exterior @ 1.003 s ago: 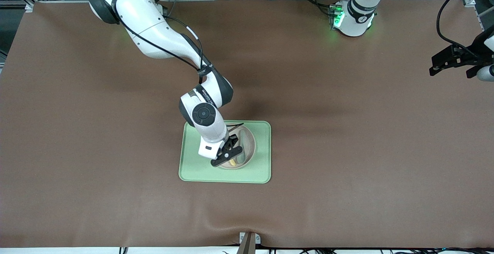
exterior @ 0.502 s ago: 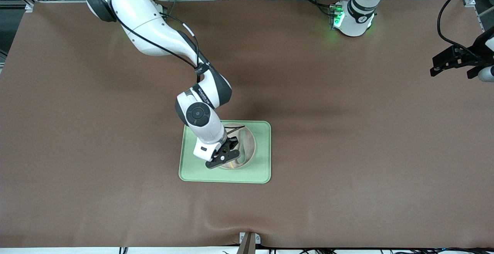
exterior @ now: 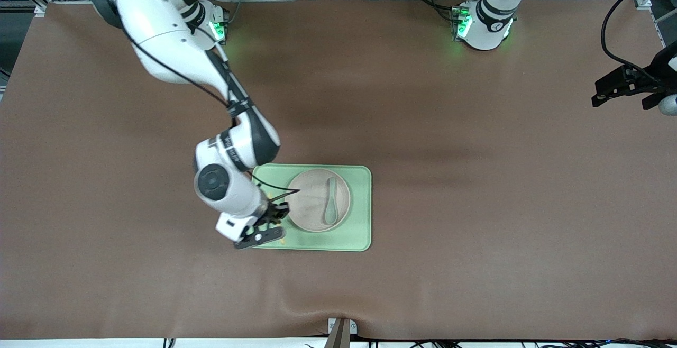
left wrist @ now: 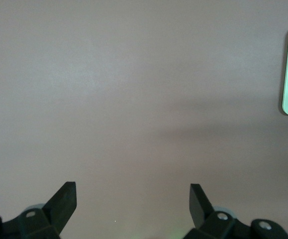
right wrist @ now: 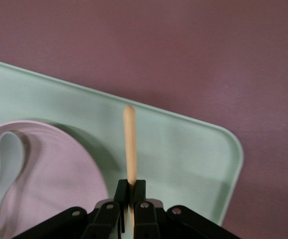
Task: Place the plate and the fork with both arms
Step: 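Lift the fork out of the plate with the right gripper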
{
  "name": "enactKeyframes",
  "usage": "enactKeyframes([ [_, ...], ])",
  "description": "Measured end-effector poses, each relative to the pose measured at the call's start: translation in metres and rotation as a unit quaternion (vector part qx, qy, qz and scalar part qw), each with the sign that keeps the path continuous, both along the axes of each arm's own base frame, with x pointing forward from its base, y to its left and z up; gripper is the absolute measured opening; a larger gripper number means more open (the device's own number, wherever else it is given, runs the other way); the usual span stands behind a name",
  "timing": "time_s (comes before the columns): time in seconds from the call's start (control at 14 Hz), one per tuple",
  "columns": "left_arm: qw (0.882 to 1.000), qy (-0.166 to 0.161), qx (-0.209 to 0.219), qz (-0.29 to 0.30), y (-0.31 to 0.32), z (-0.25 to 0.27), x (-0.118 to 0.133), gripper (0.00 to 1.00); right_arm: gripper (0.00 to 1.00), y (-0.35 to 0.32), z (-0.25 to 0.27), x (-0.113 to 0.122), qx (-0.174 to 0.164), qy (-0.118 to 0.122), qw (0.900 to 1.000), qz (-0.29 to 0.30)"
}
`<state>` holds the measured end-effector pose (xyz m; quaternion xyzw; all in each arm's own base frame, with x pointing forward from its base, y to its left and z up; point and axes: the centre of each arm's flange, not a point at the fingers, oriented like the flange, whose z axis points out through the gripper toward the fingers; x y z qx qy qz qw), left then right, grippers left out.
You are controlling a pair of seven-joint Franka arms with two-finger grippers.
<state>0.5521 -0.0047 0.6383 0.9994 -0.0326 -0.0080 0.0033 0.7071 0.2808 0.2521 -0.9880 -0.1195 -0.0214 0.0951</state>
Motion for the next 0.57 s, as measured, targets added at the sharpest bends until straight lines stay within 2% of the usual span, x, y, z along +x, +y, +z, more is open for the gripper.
enactKeyframes([
  [0.14, 1.000, 0.000, 0.000, 0.001, 0.001, 0.000, 0.000, 1.00, 0.09, -0.034, -0.010, 0.006, 0.031, 0.021, 0.999, -0.016],
  [0.29, 1.000, 0.000, 0.000, 0.002, 0.003, 0.000, 0.000, 1.00, 0.09, -0.045, -0.026, 0.002, 0.048, 0.032, 0.998, -0.030],
  [0.57, 1.000, 0.000, 0.000, 0.004, 0.004, 0.000, 0.000, 1.00, 0.09, -0.027, -0.067, -0.025, 0.063, 0.025, 0.997, -0.040],
])
